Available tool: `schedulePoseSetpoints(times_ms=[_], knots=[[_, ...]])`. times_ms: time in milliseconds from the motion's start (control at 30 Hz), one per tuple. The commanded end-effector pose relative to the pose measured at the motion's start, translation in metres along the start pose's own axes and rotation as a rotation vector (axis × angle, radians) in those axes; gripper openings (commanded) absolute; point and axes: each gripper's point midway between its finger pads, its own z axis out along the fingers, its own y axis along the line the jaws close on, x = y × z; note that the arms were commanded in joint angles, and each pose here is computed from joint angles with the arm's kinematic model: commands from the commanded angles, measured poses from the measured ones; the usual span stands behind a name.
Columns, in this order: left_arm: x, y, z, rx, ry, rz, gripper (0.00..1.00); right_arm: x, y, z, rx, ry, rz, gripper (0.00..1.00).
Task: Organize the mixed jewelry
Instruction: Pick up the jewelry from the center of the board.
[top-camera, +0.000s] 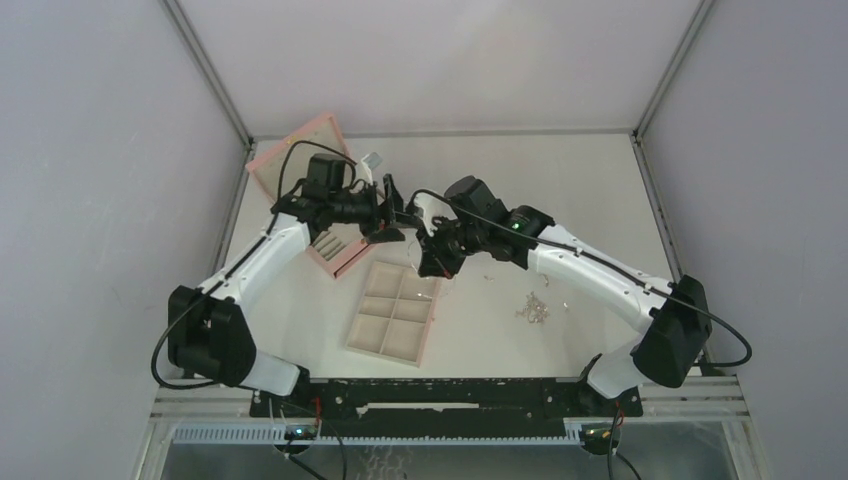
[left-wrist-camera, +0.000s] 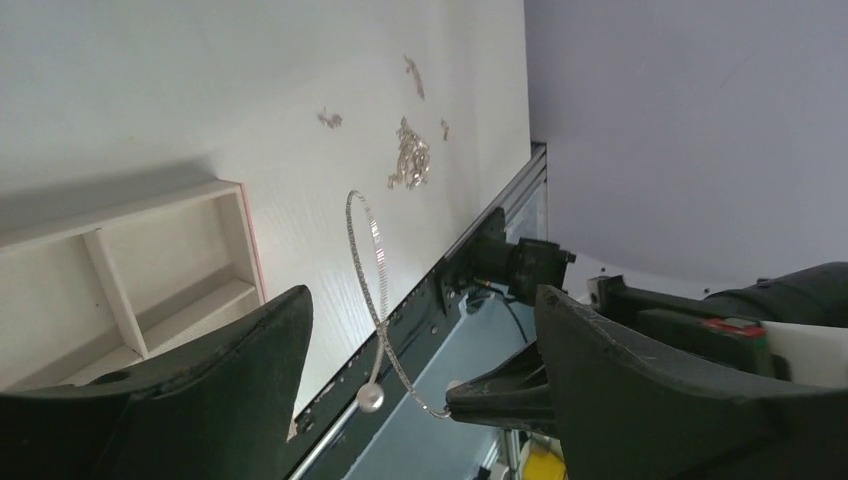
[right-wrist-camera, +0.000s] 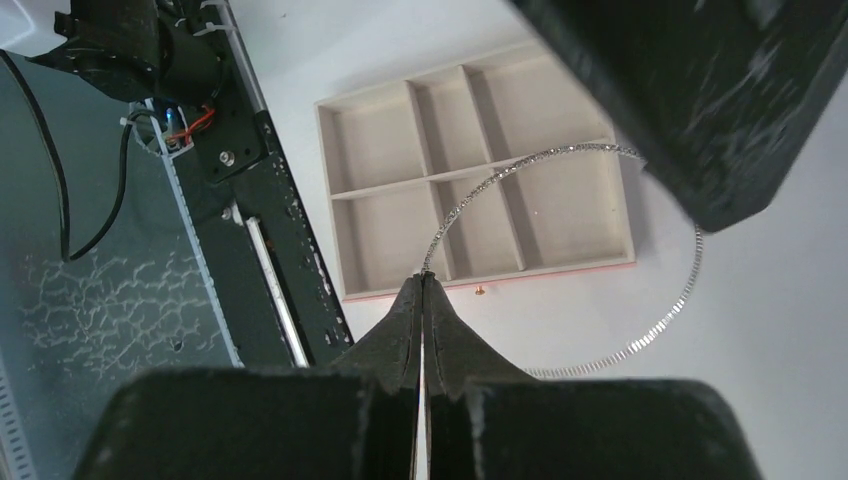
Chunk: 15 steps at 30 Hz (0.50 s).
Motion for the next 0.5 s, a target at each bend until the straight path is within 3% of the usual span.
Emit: schedulePoseSetpoints(times_ms=[0, 233, 400, 467], knots=[[0.011, -0.009, 0.007, 0.028, 0.068, 0.048, 0.83, -0.019, 0.013, -0.016, -0.018, -0.076, -0.052, 0.00], [0.018, 0.001, 0.010, -0.008, 0.097, 0.051, 0.60, -0.017, 0.012, -0.016, -0.009, -0.070, -0.046, 0.00], [0.021, -0.003, 0.008, 0.011, 0.104, 0.055, 0.37, -0.015, 0.009, -0.015, 0.001, -0.058, -0.045, 0.00], [0.024, -0.009, 0.007, 0.046, 0.119, 0.053, 0.33, -0.013, 0.008, -0.013, 0.004, -0.051, -0.042, 0.00]])
